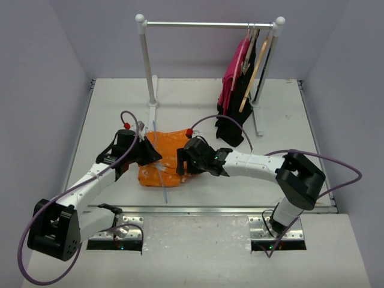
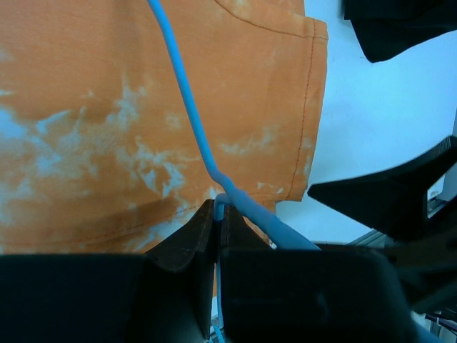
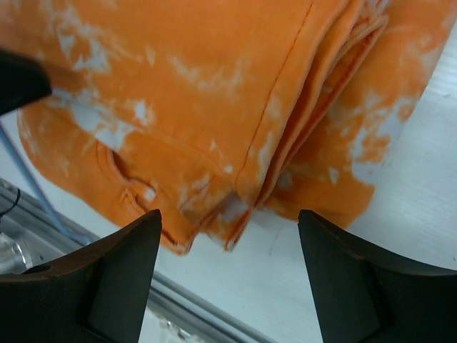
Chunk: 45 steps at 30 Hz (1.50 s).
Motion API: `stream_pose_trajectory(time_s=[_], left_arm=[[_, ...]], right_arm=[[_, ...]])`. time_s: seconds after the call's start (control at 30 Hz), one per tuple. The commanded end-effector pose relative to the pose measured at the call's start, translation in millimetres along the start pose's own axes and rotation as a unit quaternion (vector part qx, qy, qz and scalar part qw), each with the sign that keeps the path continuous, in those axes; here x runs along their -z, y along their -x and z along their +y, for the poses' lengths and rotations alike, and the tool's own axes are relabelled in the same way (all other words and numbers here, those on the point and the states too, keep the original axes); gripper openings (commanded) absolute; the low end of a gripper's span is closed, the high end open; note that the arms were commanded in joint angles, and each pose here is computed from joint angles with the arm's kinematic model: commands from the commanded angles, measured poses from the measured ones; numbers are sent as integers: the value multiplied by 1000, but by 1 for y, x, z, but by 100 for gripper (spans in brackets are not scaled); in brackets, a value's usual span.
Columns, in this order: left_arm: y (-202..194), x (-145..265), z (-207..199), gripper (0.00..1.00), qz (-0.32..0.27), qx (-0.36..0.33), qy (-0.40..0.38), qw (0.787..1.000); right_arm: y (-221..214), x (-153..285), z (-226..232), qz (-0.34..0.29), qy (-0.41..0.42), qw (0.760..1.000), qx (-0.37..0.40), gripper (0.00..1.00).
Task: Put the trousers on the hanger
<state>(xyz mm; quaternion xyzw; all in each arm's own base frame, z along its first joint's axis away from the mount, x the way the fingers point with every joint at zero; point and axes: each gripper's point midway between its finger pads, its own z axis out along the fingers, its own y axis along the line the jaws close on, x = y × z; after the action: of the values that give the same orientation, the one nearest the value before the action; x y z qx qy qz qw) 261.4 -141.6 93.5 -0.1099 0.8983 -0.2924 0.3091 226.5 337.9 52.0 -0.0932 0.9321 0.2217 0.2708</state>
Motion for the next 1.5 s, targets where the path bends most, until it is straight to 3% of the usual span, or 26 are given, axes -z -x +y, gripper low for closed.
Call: stream_pose_trajectory(time_s=[0.0, 0.2, 0.4, 0.43, 0.53, 0.57, 0.6, 0.63, 0.83, 0.97, 1.2, 1.47], left_arm=[[9, 9, 5, 0, -21, 11, 27, 999], [9, 10, 7, 0, -18, 6, 33, 999], [5, 9, 0, 0, -13, 0, 9, 1000], [5, 10, 0, 0, -14, 0, 7, 1000], [5, 13, -8, 0, -21, -9, -18, 1000], [4, 13, -8, 0, -23, -11, -20, 999], [5, 15, -10, 0, -26, -14, -27, 999], [6, 16, -11, 0, -29, -15, -29, 999], [1, 13, -8, 0, -20, -18, -27, 999], [-1, 12, -8, 0, -19, -12, -32, 999], [5, 8, -8, 0, -26, -10, -27, 999], [4, -2, 2, 0, -24, 8, -7, 1000]], right_arm=[[26, -9, 16, -19, 14, 1000, -18, 75], [25, -28, 0, -4, -44, 998, -46, 74], [17, -57, 17, 29, -12, 998, -45, 72], [17, -61, 22, 31, -3, 998, -49, 66], [8, -62, 30, 34, 38, 997, -56, 32], [13, -60, 35, 18, 55, 997, -59, 14], [16, -56, 35, 9, 59, 997, -58, 4], [20, -50, 31, -1, 51, 997, -49, 1], [62, 11, 40, -59, 66, 996, 19, 0], [82, 34, 20, -56, 24, 996, 72, 0], [100, 68, -18, -58, -12, 995, 79, 0], [107, 61, -61, -16, -57, 992, 109, 0]])
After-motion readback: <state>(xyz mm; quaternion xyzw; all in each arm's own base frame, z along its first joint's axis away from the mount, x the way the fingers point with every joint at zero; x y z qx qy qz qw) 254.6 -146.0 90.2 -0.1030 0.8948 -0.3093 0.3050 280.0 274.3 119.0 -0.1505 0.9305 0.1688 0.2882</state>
